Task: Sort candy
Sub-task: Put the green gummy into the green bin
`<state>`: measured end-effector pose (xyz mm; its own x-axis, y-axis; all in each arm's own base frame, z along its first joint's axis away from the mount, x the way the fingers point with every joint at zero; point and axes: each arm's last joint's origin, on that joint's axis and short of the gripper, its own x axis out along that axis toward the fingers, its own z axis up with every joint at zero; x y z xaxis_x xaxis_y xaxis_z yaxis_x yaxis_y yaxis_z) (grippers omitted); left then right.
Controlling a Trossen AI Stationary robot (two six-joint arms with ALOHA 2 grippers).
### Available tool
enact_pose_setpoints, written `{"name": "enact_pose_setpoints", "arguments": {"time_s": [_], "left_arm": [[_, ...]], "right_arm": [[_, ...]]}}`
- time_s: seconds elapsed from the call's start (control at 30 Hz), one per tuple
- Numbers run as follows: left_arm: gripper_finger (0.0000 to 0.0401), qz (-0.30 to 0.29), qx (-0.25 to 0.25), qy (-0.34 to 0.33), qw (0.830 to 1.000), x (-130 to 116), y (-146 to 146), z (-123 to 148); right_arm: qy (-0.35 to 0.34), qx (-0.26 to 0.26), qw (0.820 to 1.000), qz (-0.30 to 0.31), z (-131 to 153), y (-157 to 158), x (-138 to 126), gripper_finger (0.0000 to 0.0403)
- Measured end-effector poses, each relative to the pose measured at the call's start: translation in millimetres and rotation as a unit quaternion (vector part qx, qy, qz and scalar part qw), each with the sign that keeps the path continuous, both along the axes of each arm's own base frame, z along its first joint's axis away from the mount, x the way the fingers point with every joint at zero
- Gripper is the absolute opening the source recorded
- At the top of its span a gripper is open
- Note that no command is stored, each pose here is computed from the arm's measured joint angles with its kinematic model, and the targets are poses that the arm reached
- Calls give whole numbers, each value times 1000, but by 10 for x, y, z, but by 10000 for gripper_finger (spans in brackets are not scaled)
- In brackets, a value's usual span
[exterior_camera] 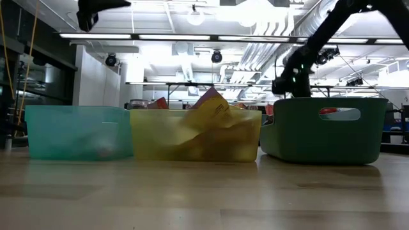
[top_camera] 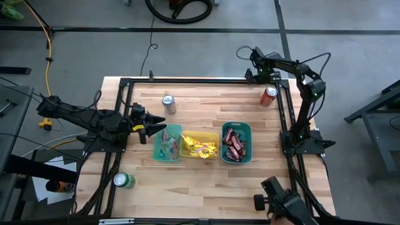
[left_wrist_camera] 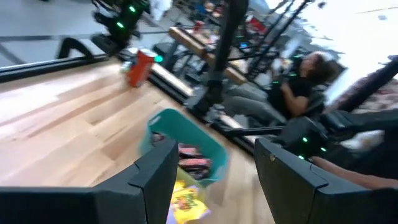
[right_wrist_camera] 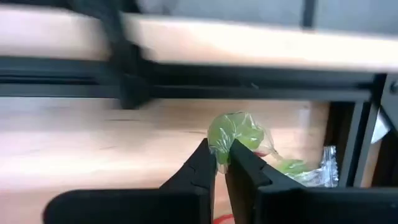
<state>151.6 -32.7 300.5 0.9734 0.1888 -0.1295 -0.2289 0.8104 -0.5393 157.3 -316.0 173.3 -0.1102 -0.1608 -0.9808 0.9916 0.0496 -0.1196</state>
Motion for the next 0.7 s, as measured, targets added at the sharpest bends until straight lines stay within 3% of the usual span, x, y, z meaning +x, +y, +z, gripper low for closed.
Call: {"name": "enact_pose_setpoints", "arguments": {"time_s": [0.13, 0.23, 0.37, 0.47, 0.57, 0.7], "left_arm": [[200, -5, -9, -27, 1000, -104, 30, 72], [200, -2, -11, -39, 999, -157, 47, 106], [200, -3, -5, -42, 999, -170, 52, 114], [200, -4, 1, -40, 999, -167, 50, 112], [200, -6, 16, -35, 999, -160, 48, 107], [200, -5, 25, -34, 999, -162, 50, 109]], "right_arm": [[-66, -41, 996, 50, 412, 73, 147, 10], [-158, -95, 976, 119, 829, 198, 336, 7], [-301, -139, 915, 228, 1266, 563, 716, 5], [-349, -163, 869, 309, 1468, 965, 1063, 4], [-382, -159, 825, 385, 1501, 1419, 1462, 3], [-424, -154, 752, 481, 1413, 2078, 1994, 3]]}}
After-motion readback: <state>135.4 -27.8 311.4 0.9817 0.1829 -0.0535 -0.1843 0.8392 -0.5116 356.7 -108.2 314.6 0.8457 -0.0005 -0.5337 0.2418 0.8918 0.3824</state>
